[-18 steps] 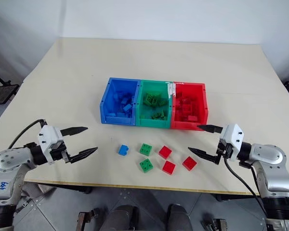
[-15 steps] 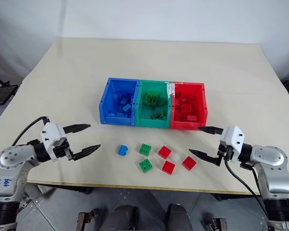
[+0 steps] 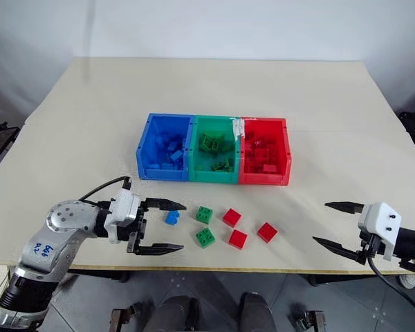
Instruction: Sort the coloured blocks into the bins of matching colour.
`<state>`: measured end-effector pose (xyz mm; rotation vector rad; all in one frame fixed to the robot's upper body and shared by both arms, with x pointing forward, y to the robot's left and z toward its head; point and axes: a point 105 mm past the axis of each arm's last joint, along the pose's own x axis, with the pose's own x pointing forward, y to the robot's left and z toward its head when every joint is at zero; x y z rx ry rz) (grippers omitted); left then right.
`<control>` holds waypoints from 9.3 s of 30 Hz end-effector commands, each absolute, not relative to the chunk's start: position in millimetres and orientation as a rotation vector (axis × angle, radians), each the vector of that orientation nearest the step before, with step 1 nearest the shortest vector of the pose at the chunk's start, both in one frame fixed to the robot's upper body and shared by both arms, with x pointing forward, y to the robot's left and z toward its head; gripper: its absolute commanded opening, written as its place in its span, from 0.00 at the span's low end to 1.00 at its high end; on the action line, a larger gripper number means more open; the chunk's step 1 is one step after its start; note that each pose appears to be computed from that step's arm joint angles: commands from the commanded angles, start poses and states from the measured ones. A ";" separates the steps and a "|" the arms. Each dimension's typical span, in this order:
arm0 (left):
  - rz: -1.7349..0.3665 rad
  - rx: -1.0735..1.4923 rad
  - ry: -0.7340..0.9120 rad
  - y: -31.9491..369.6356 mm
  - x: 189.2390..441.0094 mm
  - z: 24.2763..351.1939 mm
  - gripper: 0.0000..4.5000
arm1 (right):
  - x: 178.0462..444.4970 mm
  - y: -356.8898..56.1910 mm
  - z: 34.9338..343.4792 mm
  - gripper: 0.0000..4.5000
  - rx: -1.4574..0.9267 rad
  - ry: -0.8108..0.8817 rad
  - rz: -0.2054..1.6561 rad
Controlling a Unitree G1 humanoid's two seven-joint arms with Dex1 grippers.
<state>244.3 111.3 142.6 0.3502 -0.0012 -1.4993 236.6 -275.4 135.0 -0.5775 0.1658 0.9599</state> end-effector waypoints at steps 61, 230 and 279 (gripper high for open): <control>-1.085 0.266 -0.101 159.1 268.2 168.9 1.00 | 355.9 -206.4 223.2 0.99 -0.384 -0.149 0.852; -1.086 0.389 -0.070 187.8 271.6 157.5 1.00 | 272.3 -244.5 170.3 0.99 -0.537 -0.001 1.139; -1.355 0.482 0.363 66.5 239.6 122.3 1.00 | 252.3 -221.1 160.2 0.99 -0.446 -0.010 1.104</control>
